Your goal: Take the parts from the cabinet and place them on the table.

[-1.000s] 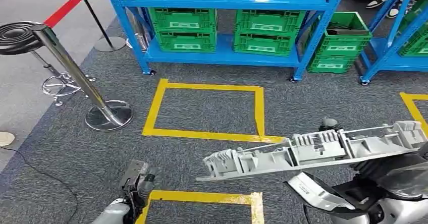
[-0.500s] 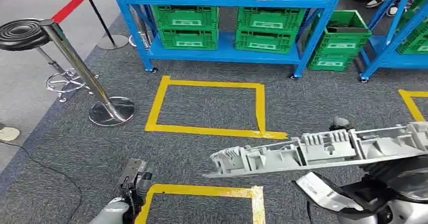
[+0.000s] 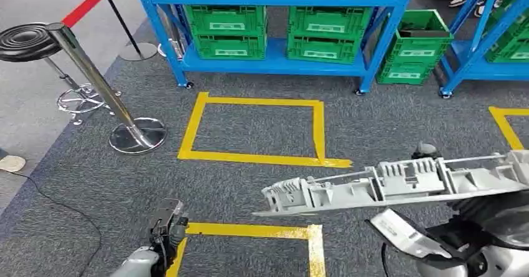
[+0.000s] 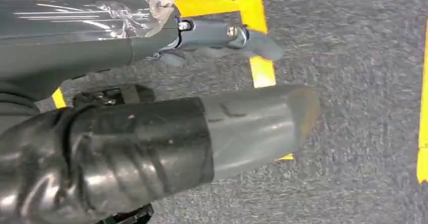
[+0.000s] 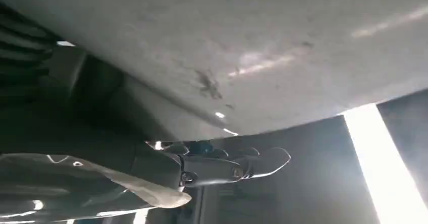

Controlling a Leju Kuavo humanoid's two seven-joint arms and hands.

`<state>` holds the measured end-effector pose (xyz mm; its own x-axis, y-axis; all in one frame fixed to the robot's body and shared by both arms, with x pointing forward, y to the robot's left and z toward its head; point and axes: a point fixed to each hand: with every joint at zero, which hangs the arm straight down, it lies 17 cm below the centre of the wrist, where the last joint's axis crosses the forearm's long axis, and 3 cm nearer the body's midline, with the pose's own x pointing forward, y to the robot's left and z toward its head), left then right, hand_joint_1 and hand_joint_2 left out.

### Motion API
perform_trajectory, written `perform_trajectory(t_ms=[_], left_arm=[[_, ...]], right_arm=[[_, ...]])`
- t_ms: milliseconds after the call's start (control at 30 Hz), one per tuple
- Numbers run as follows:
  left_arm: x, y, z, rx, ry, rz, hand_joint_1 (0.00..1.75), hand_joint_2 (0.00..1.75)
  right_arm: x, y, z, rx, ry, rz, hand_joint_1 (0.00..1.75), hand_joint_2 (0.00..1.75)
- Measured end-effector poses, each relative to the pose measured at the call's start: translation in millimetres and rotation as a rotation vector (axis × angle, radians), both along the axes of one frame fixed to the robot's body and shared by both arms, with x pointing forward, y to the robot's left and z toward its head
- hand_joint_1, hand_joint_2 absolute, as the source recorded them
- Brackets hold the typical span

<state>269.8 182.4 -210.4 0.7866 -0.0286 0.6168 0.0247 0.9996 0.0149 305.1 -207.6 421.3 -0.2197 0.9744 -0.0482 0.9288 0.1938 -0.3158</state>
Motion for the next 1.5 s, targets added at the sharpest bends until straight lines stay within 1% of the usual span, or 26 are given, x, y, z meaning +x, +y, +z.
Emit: perform_trajectory(t_ms=[100, 300, 400, 500, 633, 1133, 1500], left_arm=[[-3, 14, -5, 0.071, 0.029, 0.021, 0.0, 0.0], [3, 63, -3, 0.286, 0.07, 0.126, 0.0, 0.0], [-3, 87, -4, 0.362, 0.108, 0.18, 0.0, 0.0], [-9, 99, -6, 0.385, 0.135, 0.198, 0.0, 0.0], [-15, 103, -9, 0.39, 0.153, 0.202, 0.0, 0.0], [-16, 110, -10, 0.399, 0.154, 0.205, 0.0, 0.0], [-16, 100, -13, 0.356, 0.149, 0.173, 0.0, 0.0]], right_arm=[[0, -1, 0, 0.006, 0.002, -0.002, 0.0, 0.0], [1, -5, -2, 0.015, 0.01, -0.011, 0.0, 0.0], [2, -7, -2, 0.014, 0.011, -0.019, 0.0, 0.0], [2, -9, -3, 0.014, 0.011, -0.025, 0.0, 0.0], [2, -10, -2, 0.015, 0.011, -0.028, 0.0, 0.0], [3, -11, -2, 0.015, 0.01, -0.031, 0.0, 0.0], [3, -15, -2, 0.038, 0.015, -0.038, 0.0, 0.0]])
